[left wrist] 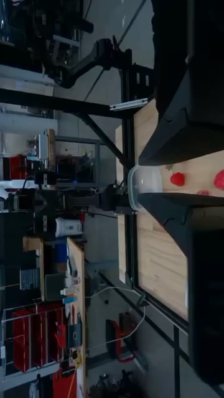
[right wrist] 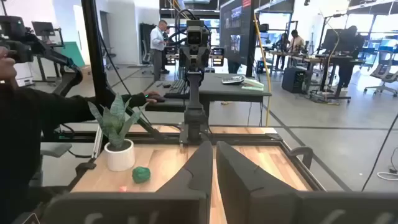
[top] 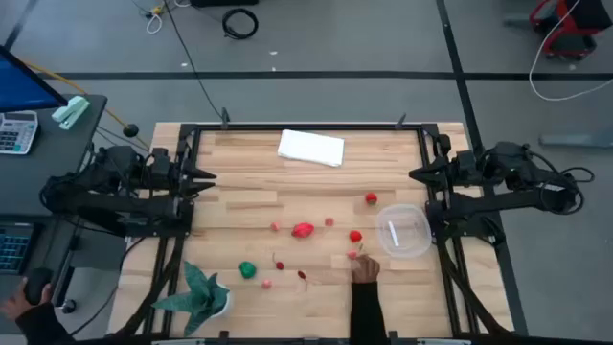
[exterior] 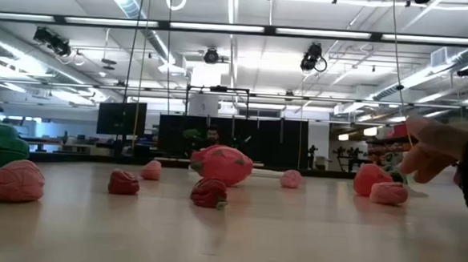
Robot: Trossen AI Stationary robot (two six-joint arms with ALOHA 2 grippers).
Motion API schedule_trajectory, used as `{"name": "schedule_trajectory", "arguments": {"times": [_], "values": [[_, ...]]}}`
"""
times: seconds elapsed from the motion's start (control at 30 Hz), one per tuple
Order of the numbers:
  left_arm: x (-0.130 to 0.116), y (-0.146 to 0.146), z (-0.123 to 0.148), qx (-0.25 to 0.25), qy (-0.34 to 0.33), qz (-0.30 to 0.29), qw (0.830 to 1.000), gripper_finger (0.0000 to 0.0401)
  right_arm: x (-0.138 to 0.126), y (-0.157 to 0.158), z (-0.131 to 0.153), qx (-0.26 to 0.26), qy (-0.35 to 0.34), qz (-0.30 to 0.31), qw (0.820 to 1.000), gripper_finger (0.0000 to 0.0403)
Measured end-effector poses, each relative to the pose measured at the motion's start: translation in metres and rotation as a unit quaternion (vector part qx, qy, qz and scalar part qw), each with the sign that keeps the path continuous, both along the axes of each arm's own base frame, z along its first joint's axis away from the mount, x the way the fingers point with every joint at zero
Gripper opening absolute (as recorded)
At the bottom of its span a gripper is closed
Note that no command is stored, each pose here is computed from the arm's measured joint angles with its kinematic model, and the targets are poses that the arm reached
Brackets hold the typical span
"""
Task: Pick and placing Produce into tupperware
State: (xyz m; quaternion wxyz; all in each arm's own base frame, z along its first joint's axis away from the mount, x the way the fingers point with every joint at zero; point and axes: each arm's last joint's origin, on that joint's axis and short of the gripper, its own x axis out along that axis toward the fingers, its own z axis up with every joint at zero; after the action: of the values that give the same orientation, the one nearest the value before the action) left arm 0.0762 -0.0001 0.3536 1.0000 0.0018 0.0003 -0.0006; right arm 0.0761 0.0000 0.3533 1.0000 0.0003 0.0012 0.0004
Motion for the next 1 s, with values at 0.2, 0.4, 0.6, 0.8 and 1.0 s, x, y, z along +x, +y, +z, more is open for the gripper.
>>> {"name": "schedule_trajectory", "arguments": {"times": [0.2,0.4,0.6,0.8,1.0], "values": [[0.0000,0.0000,0.0000,0.000,0.000,0.000,1.000,0.0084,0.0000,0.0000,0.0000,0.000,0.000,0.000,1.000,0.0030],[0.0000,0.0000,0.0000,0.000,0.000,0.000,1.000,0.0078,0.0000,0.0000,0.0000,0.000,0.000,0.000,1.000,0.0030],[0.0000,0.0000,0.0000,0.000,0.000,0.000,1.000,0.0086,0.0000,0.0000,0.0000,0.000,0.000,0.000,1.000,0.0030],[0.0000,0.0000,0.0000,0.000,0.000,0.000,1.000,0.0091,0.0000,0.0000,0.0000,0.000,0.000,0.000,1.000,0.0030],[0.0000,0.0000,0.0000,0.000,0.000,0.000,1.000,0.0086,0.0000,0.0000,0.0000,0.000,0.000,0.000,1.000,0.0030]]}}
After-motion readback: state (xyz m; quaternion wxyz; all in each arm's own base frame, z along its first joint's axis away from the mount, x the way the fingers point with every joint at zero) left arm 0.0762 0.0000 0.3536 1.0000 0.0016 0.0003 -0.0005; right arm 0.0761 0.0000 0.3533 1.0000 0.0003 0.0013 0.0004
